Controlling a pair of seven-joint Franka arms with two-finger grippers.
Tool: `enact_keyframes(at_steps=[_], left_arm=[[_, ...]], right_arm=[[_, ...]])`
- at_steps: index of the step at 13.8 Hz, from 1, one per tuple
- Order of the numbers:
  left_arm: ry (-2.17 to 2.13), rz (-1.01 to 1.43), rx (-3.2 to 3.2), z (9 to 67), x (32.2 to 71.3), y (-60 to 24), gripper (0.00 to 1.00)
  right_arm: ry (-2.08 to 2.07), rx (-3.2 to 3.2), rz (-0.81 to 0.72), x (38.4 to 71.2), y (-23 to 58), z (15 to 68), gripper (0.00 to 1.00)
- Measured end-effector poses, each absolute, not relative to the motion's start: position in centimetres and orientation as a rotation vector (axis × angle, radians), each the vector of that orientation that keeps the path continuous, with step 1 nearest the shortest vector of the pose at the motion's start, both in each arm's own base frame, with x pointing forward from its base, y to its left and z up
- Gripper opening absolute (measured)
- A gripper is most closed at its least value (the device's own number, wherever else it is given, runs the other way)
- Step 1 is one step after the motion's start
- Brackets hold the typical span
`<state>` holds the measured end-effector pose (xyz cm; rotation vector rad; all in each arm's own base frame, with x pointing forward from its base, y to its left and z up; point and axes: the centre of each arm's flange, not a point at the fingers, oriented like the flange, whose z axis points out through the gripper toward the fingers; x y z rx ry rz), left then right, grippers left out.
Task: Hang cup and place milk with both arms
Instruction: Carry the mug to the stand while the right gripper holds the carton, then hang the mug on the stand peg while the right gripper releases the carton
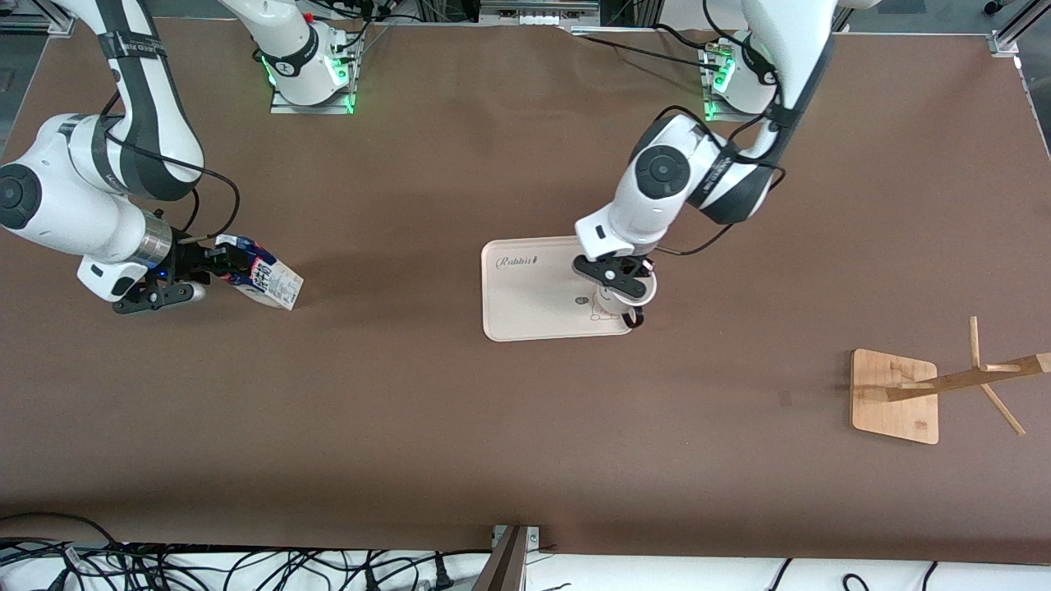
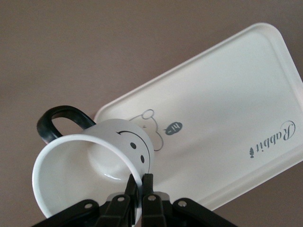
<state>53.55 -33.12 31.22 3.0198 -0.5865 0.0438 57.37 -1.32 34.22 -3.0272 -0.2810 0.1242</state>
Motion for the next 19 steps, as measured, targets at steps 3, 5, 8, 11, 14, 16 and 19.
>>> enact_keyframes(at_steps=[3,5,8,11,14,16,19], left_arm=[[-0.406,0.104,3.057,38.8,56.8,-26.0,0.07],[-0.257,0.112,3.085,43.9,59.0,-19.8,0.07],[-0.206,0.152,3.147,48.9,61.0,-13.5,0.07],[-0.260,0.184,3.182,50.3,62.4,-7.7,0.07],[-0.371,0.192,3.193,50.8,63.1,-2.5,0.07],[-0.430,0.210,3.195,51.5,63.5,-0.7,0.07],[-0.496,0.204,3.203,51.4,63.9,2.1,0.07]], right_arm=[[-0.281,-3.028,0.114,57.4,-1.4,34.6,1.00],[-0.285,-3.028,0.096,57.7,-1.3,35.5,1.00],[-0.297,-3.027,0.059,57.9,-1.0,37.9,1.00],[-0.290,-3.024,0.054,57.4,-0.8,39.6,1.00],[-0.240,-3.025,0.056,57.3,-0.6,41.3,1.00],[-0.241,-3.025,0.045,57.5,-0.4,42.1,1.00],[-0.241,-3.016,0.092,57.3,0.4,43.7,1.00]])
